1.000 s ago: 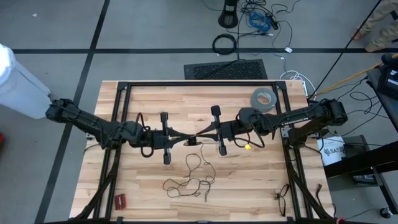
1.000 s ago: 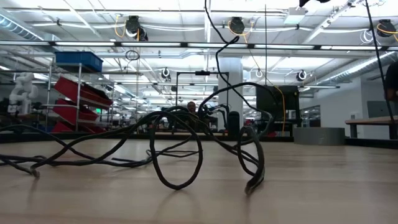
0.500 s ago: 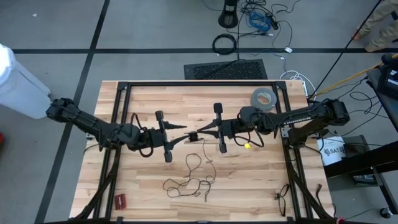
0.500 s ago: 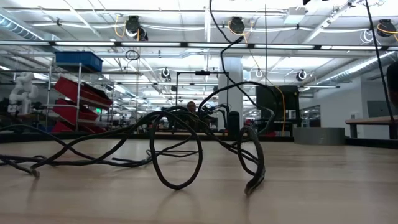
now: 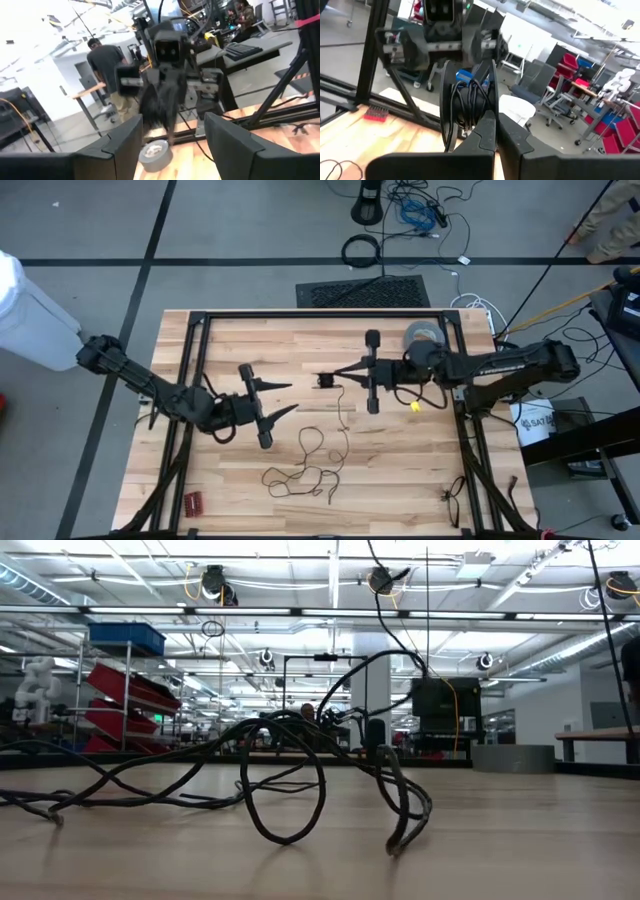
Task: Coil cords
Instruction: Coil the black wire onto the spool
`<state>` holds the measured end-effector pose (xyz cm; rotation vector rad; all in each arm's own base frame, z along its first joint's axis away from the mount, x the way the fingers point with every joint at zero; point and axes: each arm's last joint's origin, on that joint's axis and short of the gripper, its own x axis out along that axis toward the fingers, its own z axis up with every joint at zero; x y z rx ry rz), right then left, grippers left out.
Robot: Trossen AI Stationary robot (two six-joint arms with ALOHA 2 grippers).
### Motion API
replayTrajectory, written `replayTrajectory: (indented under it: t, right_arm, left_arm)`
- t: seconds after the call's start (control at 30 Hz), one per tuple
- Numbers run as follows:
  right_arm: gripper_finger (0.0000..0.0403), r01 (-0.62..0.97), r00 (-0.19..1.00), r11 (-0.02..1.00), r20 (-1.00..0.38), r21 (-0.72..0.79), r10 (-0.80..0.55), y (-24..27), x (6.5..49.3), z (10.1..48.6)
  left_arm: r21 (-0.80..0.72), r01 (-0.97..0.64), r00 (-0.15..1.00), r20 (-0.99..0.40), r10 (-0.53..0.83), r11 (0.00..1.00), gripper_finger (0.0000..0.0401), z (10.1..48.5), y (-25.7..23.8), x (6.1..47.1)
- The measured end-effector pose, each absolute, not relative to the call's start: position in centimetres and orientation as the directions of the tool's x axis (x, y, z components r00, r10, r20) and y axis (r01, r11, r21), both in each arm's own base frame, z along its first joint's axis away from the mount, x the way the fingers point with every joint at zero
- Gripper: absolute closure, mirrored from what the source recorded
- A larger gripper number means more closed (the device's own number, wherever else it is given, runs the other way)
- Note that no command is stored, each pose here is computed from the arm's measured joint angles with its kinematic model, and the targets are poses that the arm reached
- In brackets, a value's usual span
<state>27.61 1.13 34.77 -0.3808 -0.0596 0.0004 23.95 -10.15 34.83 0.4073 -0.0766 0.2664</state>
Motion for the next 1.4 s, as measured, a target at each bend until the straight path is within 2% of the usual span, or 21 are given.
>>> replayTrajectory:
  t: [0.4, 0.57, 0.83, 0.9, 1.03, 1.1, 1.27, 1.4]
  right_arm:
    - [0.0403, 0.026, 0.996, 0.928, 0.093, -0.372, 0.010, 1.0, 26.4, 35.9]
    - [0.0403, 0.041, 0.995, 0.927, 0.099, -0.372, -0.005, 0.6, 26.4, 35.9]
    - [0.0403, 0.041, 0.995, 0.930, 0.098, -0.366, -0.005, 0.3, 26.4, 35.9]
    - [0.0403, 0.040, 0.995, 0.930, 0.097, -0.366, -0.004, 0.3, 26.4, 35.9]
    - [0.0403, 0.040, 0.995, 0.930, 0.097, -0.366, -0.005, 0.3, 26.4, 35.9]
    - [0.0403, 0.040, 0.995, 0.929, 0.096, -0.369, -0.005, 0.3, 26.4, 35.9]
    - [0.0403, 0.039, 0.995, 0.929, 0.097, -0.367, -0.004, 0.3, 26.4, 35.9]
    - [0.0403, 0.040, 0.995, 0.927, 0.097, -0.372, -0.004, 0.3, 26.4, 35.9]
  left_arm:
    - [0.324, -0.224, 0.975, 0.069, 0.213, 0.919, 0.0182, 33.3, -10.4, 25.2]
    - [0.308, -0.158, 0.987, 0.034, 0.155, 0.938, 0.0182, 32.0, -10.1, 26.8]
    - [0.194, -0.190, 0.982, 0.029, 0.188, 0.963, 0.0182, 30.2, -8.3, 29.5]
    - [0.166, -0.163, 0.987, 0.043, 0.158, 0.973, 0.0182, 29.8, -8.0, 30.2]
    - [0.173, 0.005, 0.998, 0.068, -0.017, 0.985, 0.0182, 28.6, -8.1, 31.6]
    - [0.177, 0.031, 0.996, 0.078, -0.046, 0.984, 0.0182, 27.9, -8.2, 32.3]
    - [0.164, -0.045, 0.997, 0.077, 0.032, 0.985, 0.0182, 26.3, -7.8, 33.6]
    - [0.141, -0.047, 0.996, 0.080, 0.036, 0.989, 0.0182, 25.5, -8.0, 34.0]
